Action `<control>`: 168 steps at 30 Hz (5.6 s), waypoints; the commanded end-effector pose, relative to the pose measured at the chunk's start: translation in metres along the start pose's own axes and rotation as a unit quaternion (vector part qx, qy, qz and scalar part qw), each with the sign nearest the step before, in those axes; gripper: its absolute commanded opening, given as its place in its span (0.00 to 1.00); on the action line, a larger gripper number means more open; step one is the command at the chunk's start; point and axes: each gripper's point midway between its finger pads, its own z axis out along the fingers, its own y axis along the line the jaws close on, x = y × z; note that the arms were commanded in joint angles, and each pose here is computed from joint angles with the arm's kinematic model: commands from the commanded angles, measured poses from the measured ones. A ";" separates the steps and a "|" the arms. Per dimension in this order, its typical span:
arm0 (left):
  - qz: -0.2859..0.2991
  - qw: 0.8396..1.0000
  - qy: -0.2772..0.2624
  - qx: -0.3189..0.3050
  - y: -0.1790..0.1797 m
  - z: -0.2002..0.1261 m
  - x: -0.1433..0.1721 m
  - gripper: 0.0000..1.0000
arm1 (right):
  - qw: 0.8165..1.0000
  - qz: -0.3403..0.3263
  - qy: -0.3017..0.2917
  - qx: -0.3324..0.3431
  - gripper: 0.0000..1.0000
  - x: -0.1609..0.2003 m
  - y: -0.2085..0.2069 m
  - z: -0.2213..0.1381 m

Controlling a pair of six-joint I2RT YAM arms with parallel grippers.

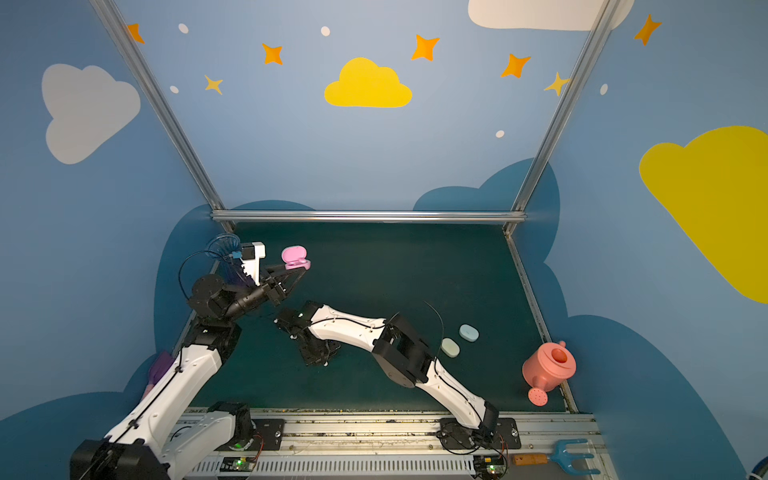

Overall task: Insert wireless bluetooth earbuds into charging case
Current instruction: Pick up the wireless bluetooth earbud from the bottom-center of the table, then insert the wireless bluetooth earbud into the charging case, then close the charging case.

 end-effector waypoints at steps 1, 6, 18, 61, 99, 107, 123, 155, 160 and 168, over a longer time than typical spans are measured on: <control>0.009 1.000 -0.007 0.006 -0.004 -0.003 -0.003 0.08 | 1.000 -0.004 0.006 0.021 0.25 0.001 -0.005 0.013; 0.007 1.000 -0.004 0.008 -0.003 -0.003 -0.002 0.08 | 1.000 -0.002 0.001 0.025 0.19 0.001 -0.008 0.010; 0.003 1.000 0.007 0.016 -0.007 -0.003 0.004 0.08 | 0.999 0.011 -0.050 -0.014 0.16 0.011 -0.028 -0.029; 0.105 0.966 0.052 0.232 -0.119 0.072 0.080 0.10 | 0.857 0.126 -0.378 -0.328 0.14 0.046 -0.144 -0.351; 0.157 0.948 0.019 0.277 -0.158 0.072 0.060 0.10 | 0.815 0.144 -0.355 -0.435 0.13 0.045 -0.111 -0.342; 0.159 0.947 0.015 0.279 -0.160 0.070 0.057 0.10 | 0.822 0.156 -0.343 -0.427 0.13 0.048 -0.113 -0.327; 0.166 0.947 0.012 0.276 -0.162 0.066 0.052 0.09 | 0.828 0.158 -0.343 -0.415 0.30 0.052 -0.116 -0.327; 0.158 0.948 0.038 0.273 -0.161 0.068 0.067 0.10 | 0.880 0.142 -0.349 -0.290 0.46 0.054 -0.157 -0.355; 0.162 0.947 0.039 0.274 -0.164 0.066 0.067 0.10 | 0.881 0.122 -0.344 -0.300 0.45 0.034 -0.150 -0.360; 0.166 0.948 0.036 0.269 -0.163 0.065 0.066 0.10 | 0.877 0.119 -0.326 -0.331 0.42 0.041 -0.135 -0.357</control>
